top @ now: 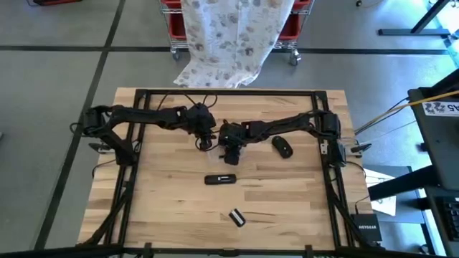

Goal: Insert battery
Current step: Insert the silver battery into the remote

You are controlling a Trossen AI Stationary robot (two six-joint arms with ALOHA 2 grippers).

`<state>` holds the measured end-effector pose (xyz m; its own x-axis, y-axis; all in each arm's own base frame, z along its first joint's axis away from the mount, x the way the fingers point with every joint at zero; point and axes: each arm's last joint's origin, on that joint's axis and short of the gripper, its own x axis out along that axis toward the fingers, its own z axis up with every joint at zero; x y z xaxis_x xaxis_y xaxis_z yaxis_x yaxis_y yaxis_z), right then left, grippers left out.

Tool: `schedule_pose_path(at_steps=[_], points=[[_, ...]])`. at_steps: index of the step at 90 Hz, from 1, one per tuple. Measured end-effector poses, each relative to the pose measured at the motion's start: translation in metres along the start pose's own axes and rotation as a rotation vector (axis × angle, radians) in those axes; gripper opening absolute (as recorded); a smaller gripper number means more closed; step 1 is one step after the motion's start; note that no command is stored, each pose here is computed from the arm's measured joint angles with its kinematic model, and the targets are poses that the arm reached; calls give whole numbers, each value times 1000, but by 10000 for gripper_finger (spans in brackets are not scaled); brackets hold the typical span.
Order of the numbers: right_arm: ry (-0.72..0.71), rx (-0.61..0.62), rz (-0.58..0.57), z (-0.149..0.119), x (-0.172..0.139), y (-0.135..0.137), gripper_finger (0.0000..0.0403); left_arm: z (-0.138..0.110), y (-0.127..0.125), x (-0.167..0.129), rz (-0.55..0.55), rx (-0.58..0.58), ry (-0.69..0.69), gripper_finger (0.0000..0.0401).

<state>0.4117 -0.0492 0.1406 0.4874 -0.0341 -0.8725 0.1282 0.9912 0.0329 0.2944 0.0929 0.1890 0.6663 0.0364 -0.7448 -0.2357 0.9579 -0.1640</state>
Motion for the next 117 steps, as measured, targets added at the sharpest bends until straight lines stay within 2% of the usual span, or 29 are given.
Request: schedule_pose_path(at_steps=[20, 32, 40, 57, 68, 87, 103, 117], points=[[-2, 3, 80, 0, 4, 2, 24, -1, 0, 0, 0, -2, 10, 12], [-8, 23, 84, 1, 0, 3, 19, -1, 0, 0, 0, -3, 11, 12], [-4, 63, 82, 1, 0, 2, 48, -1, 0, 0, -1, -2, 10, 12], [8, 122, 90, 0, 0, 3, 152, -1, 0, 0, 1, -7, 12, 12], [9, 155, 92, 0, 0, 3, 172, -1, 0, 0, 5, -8, 11, 12], [1, 161, 128, 1, 0, 1, 122, -2, 0, 0, 4, -9, 16, 12], [-5, 151, 225, 2, 0, -4, 70, -2, 0, 0, 1, -7, 16, 12], [-28, 163, 240, 4, 0, -9, 51, -1, 0, 0, 1, -4, 15, 12]])
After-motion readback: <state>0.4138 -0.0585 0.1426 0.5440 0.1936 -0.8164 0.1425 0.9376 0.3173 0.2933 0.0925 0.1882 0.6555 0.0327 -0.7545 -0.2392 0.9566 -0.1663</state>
